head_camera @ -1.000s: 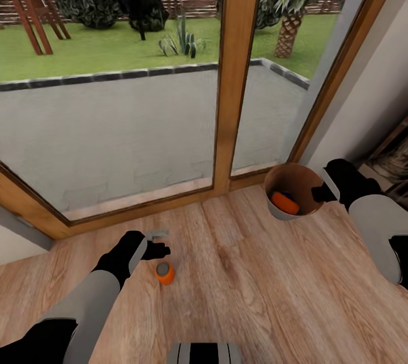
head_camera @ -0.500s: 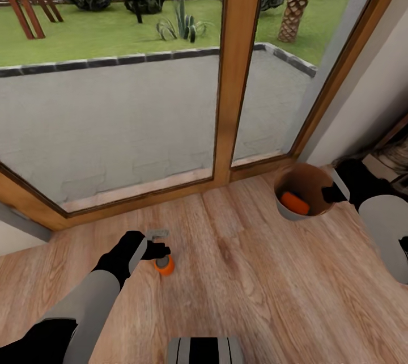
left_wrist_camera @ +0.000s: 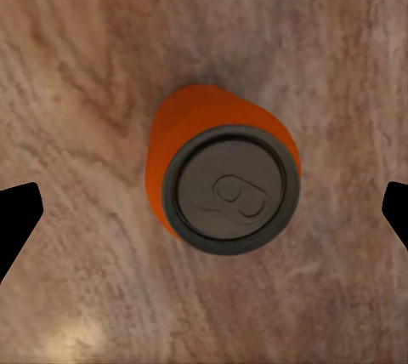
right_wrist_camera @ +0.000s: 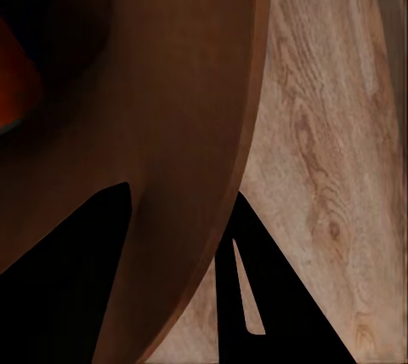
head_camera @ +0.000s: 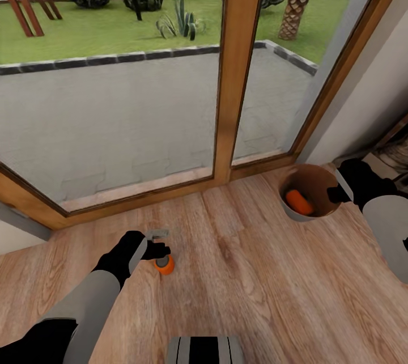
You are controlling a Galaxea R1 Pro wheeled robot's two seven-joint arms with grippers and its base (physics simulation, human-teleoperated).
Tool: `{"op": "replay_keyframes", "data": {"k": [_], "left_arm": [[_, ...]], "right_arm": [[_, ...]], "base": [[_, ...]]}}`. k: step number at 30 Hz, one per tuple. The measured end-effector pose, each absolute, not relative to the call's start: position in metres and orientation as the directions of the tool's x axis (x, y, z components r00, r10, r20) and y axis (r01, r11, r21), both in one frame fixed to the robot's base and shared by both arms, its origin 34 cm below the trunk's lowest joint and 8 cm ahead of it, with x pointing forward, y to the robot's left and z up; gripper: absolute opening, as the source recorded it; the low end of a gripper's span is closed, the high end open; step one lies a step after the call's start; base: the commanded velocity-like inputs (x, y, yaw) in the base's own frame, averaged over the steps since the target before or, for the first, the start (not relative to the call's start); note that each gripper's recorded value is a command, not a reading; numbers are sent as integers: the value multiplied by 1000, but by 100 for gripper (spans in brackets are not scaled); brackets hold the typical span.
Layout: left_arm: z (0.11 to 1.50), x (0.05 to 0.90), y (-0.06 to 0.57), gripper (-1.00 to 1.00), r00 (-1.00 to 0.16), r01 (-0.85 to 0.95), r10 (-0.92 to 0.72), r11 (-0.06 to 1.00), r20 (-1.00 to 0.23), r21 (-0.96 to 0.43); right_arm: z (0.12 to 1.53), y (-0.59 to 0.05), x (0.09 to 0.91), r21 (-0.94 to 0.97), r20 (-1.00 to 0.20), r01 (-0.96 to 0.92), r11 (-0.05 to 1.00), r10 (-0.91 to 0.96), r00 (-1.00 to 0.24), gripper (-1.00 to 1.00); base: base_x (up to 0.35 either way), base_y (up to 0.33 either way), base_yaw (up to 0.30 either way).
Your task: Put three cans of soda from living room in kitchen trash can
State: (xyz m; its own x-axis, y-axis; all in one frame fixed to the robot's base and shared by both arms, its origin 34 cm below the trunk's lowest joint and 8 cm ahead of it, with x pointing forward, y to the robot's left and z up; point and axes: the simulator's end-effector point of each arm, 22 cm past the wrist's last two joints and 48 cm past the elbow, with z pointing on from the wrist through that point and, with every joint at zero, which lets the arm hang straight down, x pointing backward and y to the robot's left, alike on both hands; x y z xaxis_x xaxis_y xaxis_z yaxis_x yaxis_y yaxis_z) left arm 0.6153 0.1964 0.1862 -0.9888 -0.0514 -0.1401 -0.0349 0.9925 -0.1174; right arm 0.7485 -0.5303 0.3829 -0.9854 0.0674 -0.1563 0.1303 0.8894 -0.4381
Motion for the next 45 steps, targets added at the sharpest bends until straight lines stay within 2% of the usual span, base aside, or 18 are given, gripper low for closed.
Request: {"op": "replay_keyframes", "data": {"k": [34,45], "left_arm": [[159,600,196,100,-995,-38,-49,993,-93,-113],[159,600,196,100,-994,-40,-51,993,-93,-114]], "right_arm": [[346,-526,741,-441,-103,101,892,62,-993,-100],[346,-527,740,-450,-99,95,888,56,-994,-100]], "base": [[0,0,0],[106,-77,0]]}}
